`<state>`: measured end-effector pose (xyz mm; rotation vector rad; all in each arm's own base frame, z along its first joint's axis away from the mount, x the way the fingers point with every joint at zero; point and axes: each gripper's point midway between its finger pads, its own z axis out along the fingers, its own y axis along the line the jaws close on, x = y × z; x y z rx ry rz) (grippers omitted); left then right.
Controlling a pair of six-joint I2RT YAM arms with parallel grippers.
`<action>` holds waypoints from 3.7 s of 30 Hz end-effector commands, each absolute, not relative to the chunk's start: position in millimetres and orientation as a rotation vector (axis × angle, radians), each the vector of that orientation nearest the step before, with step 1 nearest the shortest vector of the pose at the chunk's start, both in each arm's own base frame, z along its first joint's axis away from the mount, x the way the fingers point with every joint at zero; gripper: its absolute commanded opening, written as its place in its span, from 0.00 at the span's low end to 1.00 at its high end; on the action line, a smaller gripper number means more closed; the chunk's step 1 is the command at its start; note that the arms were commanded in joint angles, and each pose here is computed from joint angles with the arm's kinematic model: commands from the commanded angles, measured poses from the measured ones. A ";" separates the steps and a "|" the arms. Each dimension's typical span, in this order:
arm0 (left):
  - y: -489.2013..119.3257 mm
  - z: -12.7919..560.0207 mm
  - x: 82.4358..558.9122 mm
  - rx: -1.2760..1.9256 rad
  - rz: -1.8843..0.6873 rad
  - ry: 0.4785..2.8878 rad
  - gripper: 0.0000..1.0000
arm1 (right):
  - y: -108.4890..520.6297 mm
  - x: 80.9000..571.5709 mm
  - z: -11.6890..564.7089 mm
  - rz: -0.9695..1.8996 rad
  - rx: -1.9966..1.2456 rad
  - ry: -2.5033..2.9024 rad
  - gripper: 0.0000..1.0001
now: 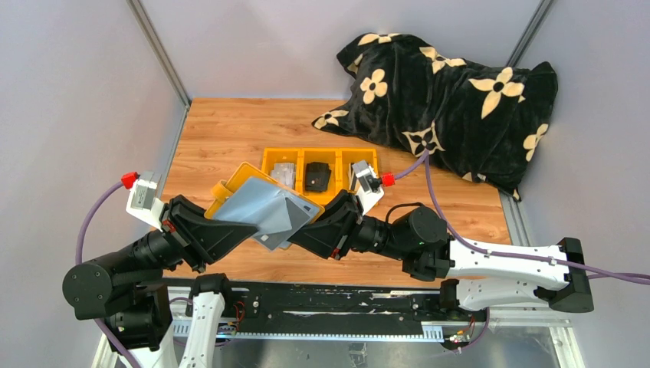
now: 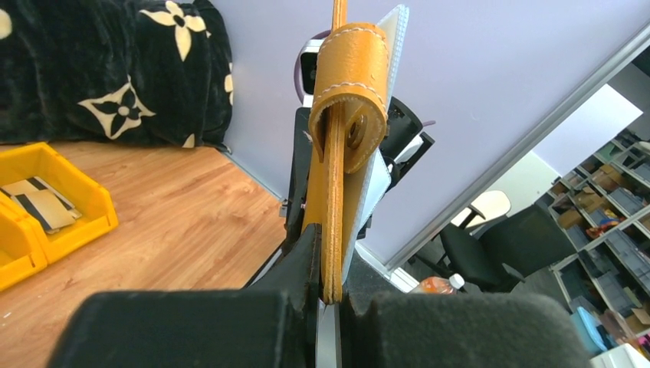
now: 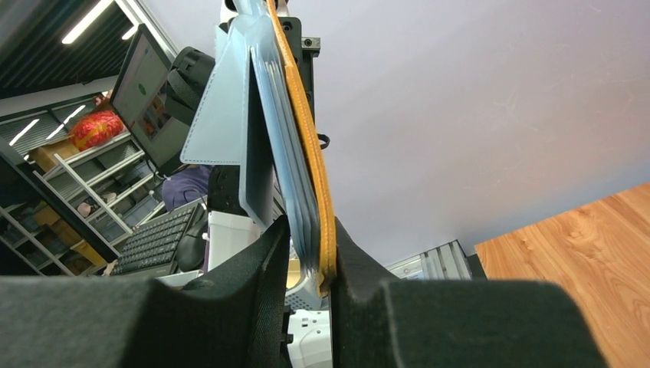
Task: Take the credit cards out of the card holder
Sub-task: Open the card holder.
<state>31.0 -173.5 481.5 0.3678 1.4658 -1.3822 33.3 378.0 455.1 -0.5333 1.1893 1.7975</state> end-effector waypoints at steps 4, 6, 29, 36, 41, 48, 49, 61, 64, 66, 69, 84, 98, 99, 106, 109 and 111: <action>-172.7 466.8 33.8 0.392 -1.339 1.469 0.15 | 364.0 34.2 497.5 1.861 -0.424 1.046 0.16; -170.2 456.0 42.7 0.404 -1.292 1.473 0.34 | 363.9 30.6 501.1 1.846 -0.467 1.051 0.01; -91.4 391.6 113.9 0.425 -0.356 1.410 1.00 | 299.2 156.5 322.6 -0.090 -0.918 1.984 0.00; -106.3 368.3 107.6 0.565 -0.413 1.451 1.00 | 307.1 154.9 333.4 -0.139 -0.960 1.937 0.00; -112.5 362.4 105.8 0.574 -0.475 1.470 1.00 | 318.0 142.0 344.1 0.030 -0.980 1.927 0.00; -131.5 378.5 110.4 0.366 -0.820 1.498 1.00 | 343.7 114.5 372.3 0.411 -0.964 1.891 0.00; -131.6 379.9 111.6 0.349 -0.834 1.496 1.00 | 345.1 113.4 373.0 0.411 -0.968 1.891 0.00; -128.6 379.7 116.7 0.285 -0.848 1.493 1.00 | 389.4 70.9 406.7 0.649 -1.036 1.783 0.00; -124.8 376.6 117.4 0.283 -0.805 1.503 1.00 | 385.3 65.8 415.8 0.717 -1.022 1.751 0.00; -121.1 375.3 118.1 0.267 -0.775 1.513 1.00 | 378.0 60.6 418.7 0.784 -1.018 1.717 0.00; -121.8 376.9 113.4 0.266 -0.776 1.517 1.00 | 369.7 50.8 431.9 0.930 -0.986 1.624 0.00; -158.9 443.4 55.7 0.305 -1.174 1.355 1.00 | 345.5 28.4 458.9 1.165 -0.968 1.446 0.00; -163.3 440.6 48.5 0.347 -1.202 1.361 0.74 | 341.3 27.2 463.9 1.194 -0.945 1.438 0.00; -160.6 437.9 52.4 0.332 -1.167 1.367 0.68 | 341.5 26.1 463.8 1.201 -0.947 1.438 0.00; -143.0 437.8 66.6 0.236 -0.989 1.354 0.38 | 343.4 21.7 463.5 1.244 -0.937 1.431 0.00; -150.0 442.7 59.5 0.264 -1.060 1.342 0.37 | 348.0 19.3 459.2 1.254 -0.947 1.439 0.00; -153.9 444.9 55.0 0.282 -1.100 1.338 0.40 | 350.6 18.9 457.0 1.255 -0.948 1.444 0.00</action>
